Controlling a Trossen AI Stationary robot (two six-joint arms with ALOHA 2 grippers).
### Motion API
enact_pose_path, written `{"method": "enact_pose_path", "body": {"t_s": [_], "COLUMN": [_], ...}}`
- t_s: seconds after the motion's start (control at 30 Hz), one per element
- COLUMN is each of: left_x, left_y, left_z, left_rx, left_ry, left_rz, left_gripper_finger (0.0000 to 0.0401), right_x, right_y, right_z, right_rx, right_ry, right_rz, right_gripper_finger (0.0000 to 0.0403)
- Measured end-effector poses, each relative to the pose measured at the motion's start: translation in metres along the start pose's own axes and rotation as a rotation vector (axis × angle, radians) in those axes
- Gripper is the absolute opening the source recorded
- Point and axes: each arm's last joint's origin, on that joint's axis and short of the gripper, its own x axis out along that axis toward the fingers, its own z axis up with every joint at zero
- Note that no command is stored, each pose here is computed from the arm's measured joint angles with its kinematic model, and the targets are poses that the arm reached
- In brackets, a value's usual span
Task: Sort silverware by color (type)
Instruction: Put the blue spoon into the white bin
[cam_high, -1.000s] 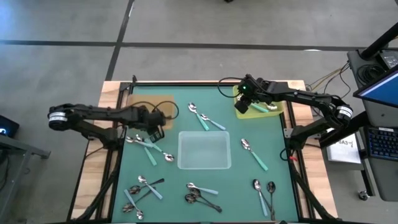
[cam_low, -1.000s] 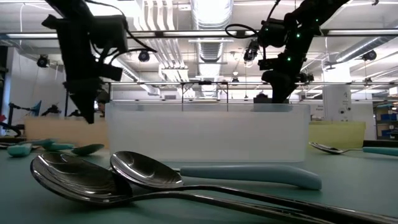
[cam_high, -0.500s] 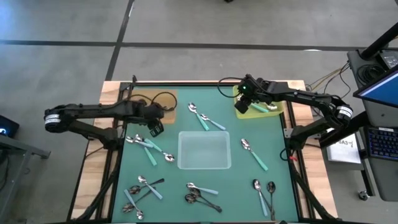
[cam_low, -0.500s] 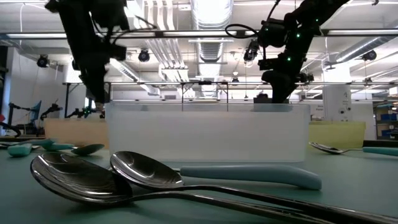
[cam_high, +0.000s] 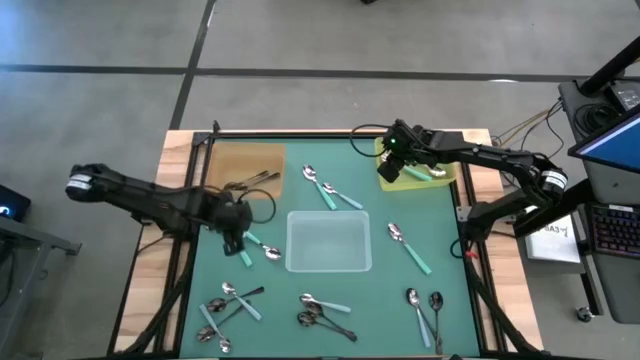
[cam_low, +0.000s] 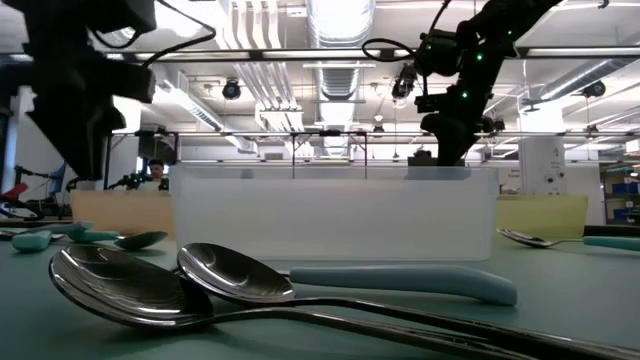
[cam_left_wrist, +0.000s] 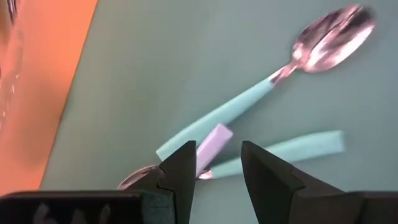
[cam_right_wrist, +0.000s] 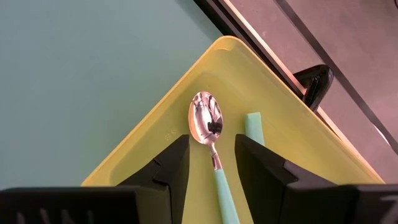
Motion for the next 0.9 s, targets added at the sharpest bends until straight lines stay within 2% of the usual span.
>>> {"method": "enact_pose_path", "body": {"t_s": [0.2, 0.43, 0.63, 0.9], "left_x": [0.019, 0.022, 0.035, 0.055], "left_y": [0.001, -0.001, -0.002, -0.006], "left_z": [-0.008, -0.007, -0.01, -0.01], "left_rx": [-0.005, -0.047, -0.103, -0.119], "left_ry": [-0.002, 0.0, 0.032, 0.087], "left_rz": [0.015, -0.003, 0.005, 0.041], "left_gripper_finger": [0.0113, 0.0113, 0.0113, 0.0113], "right_x": [0.0, 0.0, 0.0, 0.0], "right_y": [0.0, 0.0, 0.0, 0.0], "right_z": [0.0, 0.0, 0.0, 0.0], "right_rx": [0.0, 0.0, 0.0, 0.0], "right_ry": [0.0, 0.0, 0.0, 0.0], "right_rz": [0.0, 0.0, 0.0, 0.0], "right_gripper_finger": [0.0121, 0.0121, 0.0121, 0.0121]}}
